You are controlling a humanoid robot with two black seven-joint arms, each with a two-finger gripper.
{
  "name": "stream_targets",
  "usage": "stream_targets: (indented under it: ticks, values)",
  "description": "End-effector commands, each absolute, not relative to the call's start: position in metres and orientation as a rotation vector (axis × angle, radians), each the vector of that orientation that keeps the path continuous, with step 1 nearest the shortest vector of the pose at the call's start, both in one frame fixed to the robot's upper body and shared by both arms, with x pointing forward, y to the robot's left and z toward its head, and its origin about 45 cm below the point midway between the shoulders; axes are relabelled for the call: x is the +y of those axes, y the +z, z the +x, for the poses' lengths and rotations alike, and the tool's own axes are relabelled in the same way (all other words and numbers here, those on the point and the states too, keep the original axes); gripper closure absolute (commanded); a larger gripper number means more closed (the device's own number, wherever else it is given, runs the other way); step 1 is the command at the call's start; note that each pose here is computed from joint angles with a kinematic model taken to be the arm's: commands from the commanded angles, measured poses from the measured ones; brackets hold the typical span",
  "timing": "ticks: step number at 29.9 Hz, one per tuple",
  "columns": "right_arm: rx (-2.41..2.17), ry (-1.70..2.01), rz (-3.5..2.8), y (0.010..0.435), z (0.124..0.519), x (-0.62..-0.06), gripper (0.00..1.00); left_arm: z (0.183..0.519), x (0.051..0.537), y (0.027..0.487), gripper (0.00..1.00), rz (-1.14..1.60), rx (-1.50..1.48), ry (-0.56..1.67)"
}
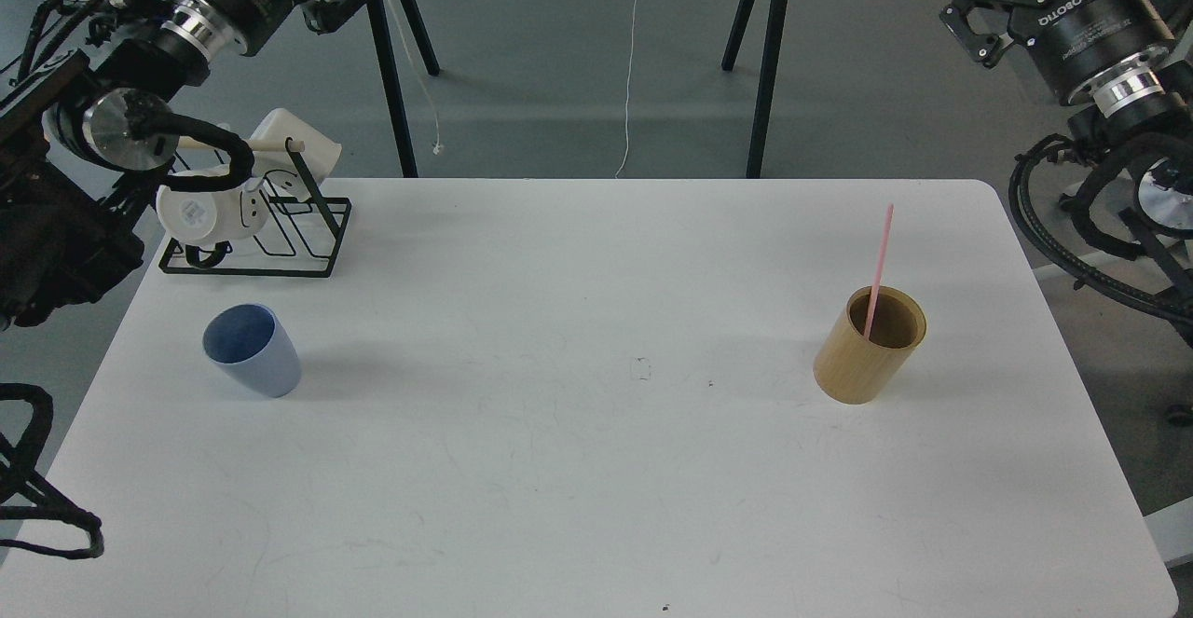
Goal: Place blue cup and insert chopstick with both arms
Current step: 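Lower the left gripper from the rack toward the blue cup, then close the left gripper around the blue cup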
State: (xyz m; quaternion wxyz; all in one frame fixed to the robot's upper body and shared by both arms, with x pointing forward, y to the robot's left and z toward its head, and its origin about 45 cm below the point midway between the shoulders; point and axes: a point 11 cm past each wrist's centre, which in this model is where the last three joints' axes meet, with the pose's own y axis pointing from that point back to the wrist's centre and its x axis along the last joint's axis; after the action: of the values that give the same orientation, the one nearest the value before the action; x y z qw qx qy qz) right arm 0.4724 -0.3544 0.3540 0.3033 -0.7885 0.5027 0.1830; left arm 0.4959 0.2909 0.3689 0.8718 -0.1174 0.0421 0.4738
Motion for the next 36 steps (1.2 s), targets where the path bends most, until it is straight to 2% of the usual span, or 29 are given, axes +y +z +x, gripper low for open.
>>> stream_targets:
  ticks: [1,6,11,15,22,30,36]
  values:
    - [1.345,0.47,-2.093,0.357,0.47,-0.362,0.01,0.479,0.288,0.373,0.01,-0.029,-0.101,0.924]
    - [1.355,0.471,-2.083,0.354,0.469,-0.364,0.01,0.431,0.311,0.352,0.01,0.309,-0.324,0.836]
    - [1.353,0.466,-2.074,0.355,0.469,-0.365,0.01,0.394,0.349,0.319,0.02,0.584,-0.423,0.781]
    - [1.353,0.466,-2.076,0.355,0.469,-0.365,0.01,0.374,0.371,0.317,0.11,0.753,-0.526,0.722]
    - [1.362,0.462,-2.071,0.355,0.469,-0.369,0.01,0.347,0.41,0.276,0.14,1.054,-0.612,0.599]
    - [1.4,0.465,-2.062,0.349,0.466,-0.379,0.01,0.324,0.453,0.221,0.14,1.248,-0.754,0.55]
    - [1.4,0.464,-2.064,0.349,0.466,-0.379,0.01,0.315,0.472,0.186,0.16,1.316,-0.756,0.528]
